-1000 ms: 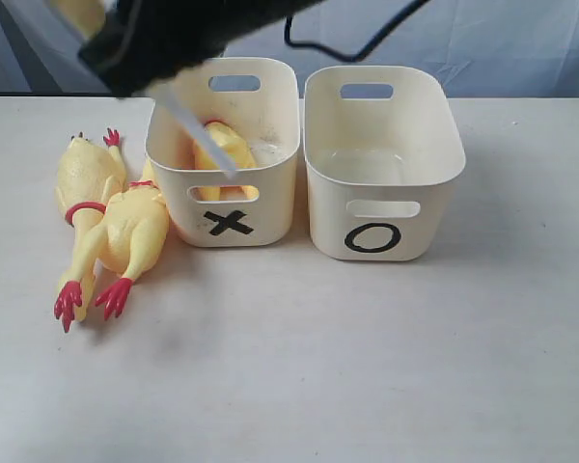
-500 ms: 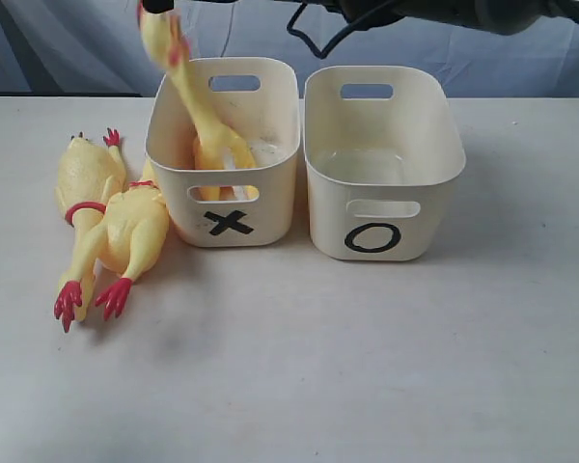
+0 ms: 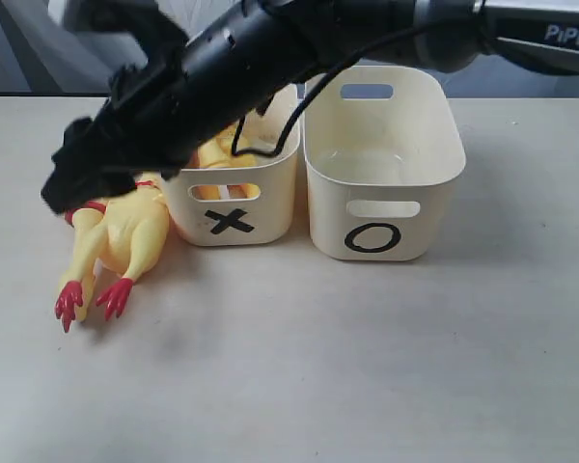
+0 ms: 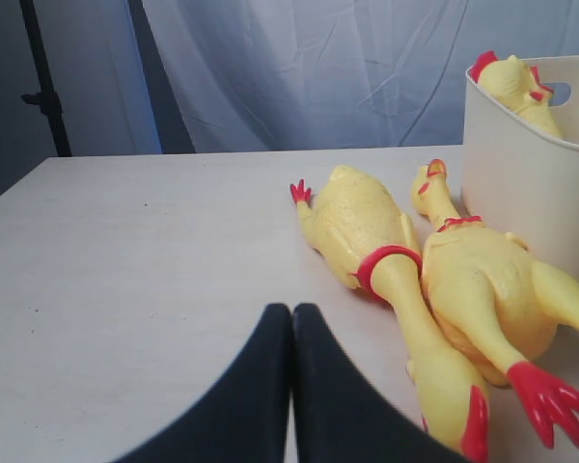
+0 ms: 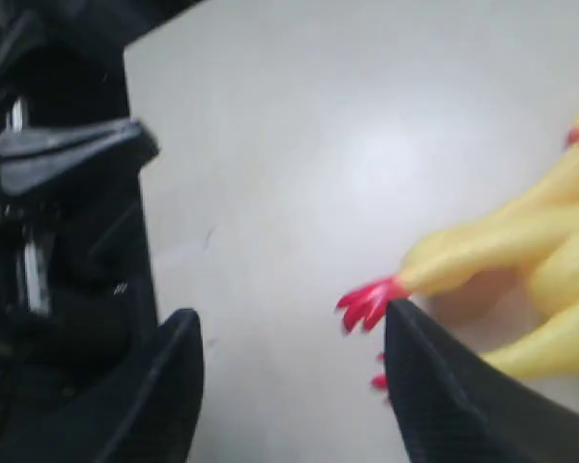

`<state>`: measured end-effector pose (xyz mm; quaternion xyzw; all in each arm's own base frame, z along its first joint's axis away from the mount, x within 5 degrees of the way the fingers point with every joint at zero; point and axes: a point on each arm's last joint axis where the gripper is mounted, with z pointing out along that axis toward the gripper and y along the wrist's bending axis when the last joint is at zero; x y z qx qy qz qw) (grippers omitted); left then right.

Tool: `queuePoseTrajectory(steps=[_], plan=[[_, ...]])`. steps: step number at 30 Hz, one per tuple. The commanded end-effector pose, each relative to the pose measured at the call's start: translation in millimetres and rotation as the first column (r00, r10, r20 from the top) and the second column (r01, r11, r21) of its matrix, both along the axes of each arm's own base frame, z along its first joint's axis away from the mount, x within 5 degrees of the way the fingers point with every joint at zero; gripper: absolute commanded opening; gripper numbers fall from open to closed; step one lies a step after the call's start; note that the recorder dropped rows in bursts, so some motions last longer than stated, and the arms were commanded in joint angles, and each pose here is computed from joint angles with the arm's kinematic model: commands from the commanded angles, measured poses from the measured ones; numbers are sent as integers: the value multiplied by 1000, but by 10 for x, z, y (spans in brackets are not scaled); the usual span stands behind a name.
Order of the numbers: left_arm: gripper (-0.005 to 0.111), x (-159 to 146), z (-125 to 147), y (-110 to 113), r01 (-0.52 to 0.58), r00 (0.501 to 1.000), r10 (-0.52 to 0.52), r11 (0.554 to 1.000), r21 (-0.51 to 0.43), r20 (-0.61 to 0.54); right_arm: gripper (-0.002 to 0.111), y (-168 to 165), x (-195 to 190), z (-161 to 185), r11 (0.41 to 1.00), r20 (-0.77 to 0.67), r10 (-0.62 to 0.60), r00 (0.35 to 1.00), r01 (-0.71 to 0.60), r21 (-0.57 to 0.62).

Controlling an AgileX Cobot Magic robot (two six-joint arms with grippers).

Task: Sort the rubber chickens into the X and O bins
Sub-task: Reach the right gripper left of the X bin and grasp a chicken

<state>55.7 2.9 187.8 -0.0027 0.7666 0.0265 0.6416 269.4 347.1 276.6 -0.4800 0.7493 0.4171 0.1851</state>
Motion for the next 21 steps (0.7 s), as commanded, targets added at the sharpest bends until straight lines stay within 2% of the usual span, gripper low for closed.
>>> queuePoseTrajectory(steps=[1,3,5,7,9,11,12,13,14,19,21], plan=[[0,-3,38,-4,4,1000,-4,1000,-11,26,53,23,-203,-268,975,-225,27,974,-75,-209],[0,-3,38,-4,4,1000,-4,1000,-11,26,53,78,-268,-385,964,-270,24,963,-94,-248],[0,-3,38,-4,4,1000,-4,1000,-11,26,53,144,-299,-441,964,-224,66,972,-120,-235],[0,-3,38,-4,4,1000,-4,1000,-11,26,53,235,-306,-457,970,-68,131,989,-142,-199],[0,-3,38,-4,4,1000,-4,1000,-11,26,57,343,-305,-479,963,195,220,956,-180,-201],[0,-3,38,-4,4,1000,-4,1000,-11,26,62,450,-314,-520,945,437,286,853,-177,-274],[0,-3,38,-4,4,1000,-4,1000,-11,26,66,503,-330,-560,924,545,347,763,-178,-338],[0,-3,38,-4,4,1000,-4,1000,-11,26,68,548,-348,-604,904,608,394,689,-172,-391],[0,-3,38,-4,4,1000,-4,1000,-11,26,68,602,-370,-650,877,673,451,587,-149,-457],[0,-3,38,-4,4,1000,-4,1000,-11,26,67,729,-342,-803,798,762,581,286,-12,-603],[0,-3,38,-4,4,1000,-4,1000,-11,26,67,743,-263,-836,775,768,606,207,60,-629]])
